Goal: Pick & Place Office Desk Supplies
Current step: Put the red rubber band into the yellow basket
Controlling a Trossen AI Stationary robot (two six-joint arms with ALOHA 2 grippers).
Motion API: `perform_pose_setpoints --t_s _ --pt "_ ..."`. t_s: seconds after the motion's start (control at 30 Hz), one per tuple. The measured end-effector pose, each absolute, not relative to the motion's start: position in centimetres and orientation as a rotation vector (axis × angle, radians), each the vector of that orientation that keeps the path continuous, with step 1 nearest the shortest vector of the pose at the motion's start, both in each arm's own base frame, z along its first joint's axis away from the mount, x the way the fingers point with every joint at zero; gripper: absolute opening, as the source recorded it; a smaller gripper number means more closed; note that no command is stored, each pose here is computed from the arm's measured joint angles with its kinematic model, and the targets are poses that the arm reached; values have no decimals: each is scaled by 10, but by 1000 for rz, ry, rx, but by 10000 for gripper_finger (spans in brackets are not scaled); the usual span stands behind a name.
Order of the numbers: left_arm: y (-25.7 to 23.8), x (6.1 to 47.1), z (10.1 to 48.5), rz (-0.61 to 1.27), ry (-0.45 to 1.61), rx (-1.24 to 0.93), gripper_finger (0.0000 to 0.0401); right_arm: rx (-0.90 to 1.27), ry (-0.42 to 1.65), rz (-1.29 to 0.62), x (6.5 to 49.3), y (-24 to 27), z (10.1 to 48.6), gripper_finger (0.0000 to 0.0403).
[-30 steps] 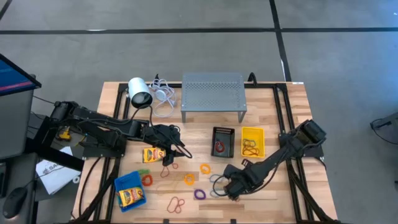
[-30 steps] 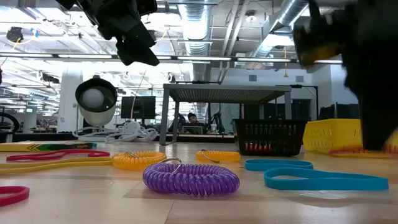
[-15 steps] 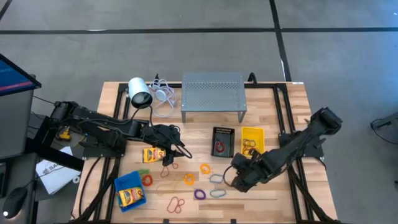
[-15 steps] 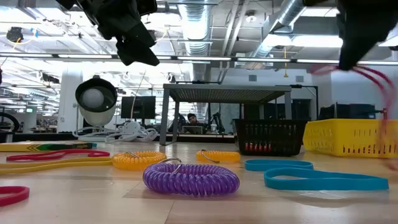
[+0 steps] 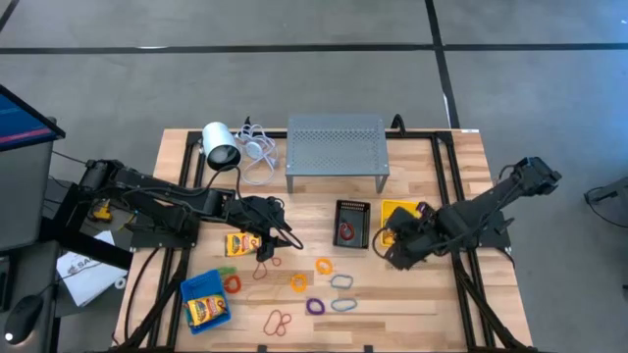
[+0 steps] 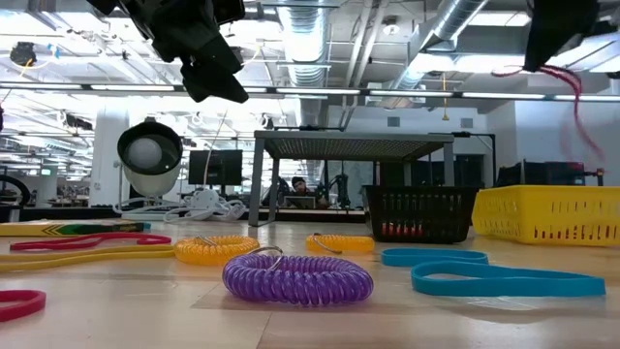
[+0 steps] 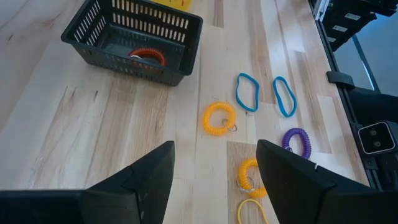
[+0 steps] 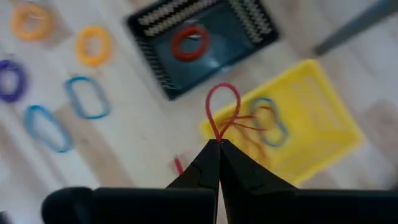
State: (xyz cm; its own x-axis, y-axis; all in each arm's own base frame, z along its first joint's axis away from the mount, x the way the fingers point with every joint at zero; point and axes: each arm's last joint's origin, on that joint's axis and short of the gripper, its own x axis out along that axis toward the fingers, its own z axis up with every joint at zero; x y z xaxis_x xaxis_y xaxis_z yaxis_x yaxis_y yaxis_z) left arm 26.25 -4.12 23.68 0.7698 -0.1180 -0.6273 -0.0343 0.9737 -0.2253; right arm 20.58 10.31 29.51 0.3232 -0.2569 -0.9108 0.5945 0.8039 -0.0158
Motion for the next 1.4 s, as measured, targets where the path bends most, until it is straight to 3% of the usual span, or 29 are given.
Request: perform_pose_setpoints --t_s 0.5,0.73,1.13,1.4 --pt "-41 260 241 -40 679 -255 223 276 1311 -668 210 35 296 0" --pt "-40 254 253 -64 617 -198 223 293 1435 -668 205 10 267 0" --pt "-28 244 271 -2 527 -159 223 557 1224 -523 182 -15 237 0" --pt "-18 245 270 40 535 -169 223 613 1272 -498 179 -13 207 0"
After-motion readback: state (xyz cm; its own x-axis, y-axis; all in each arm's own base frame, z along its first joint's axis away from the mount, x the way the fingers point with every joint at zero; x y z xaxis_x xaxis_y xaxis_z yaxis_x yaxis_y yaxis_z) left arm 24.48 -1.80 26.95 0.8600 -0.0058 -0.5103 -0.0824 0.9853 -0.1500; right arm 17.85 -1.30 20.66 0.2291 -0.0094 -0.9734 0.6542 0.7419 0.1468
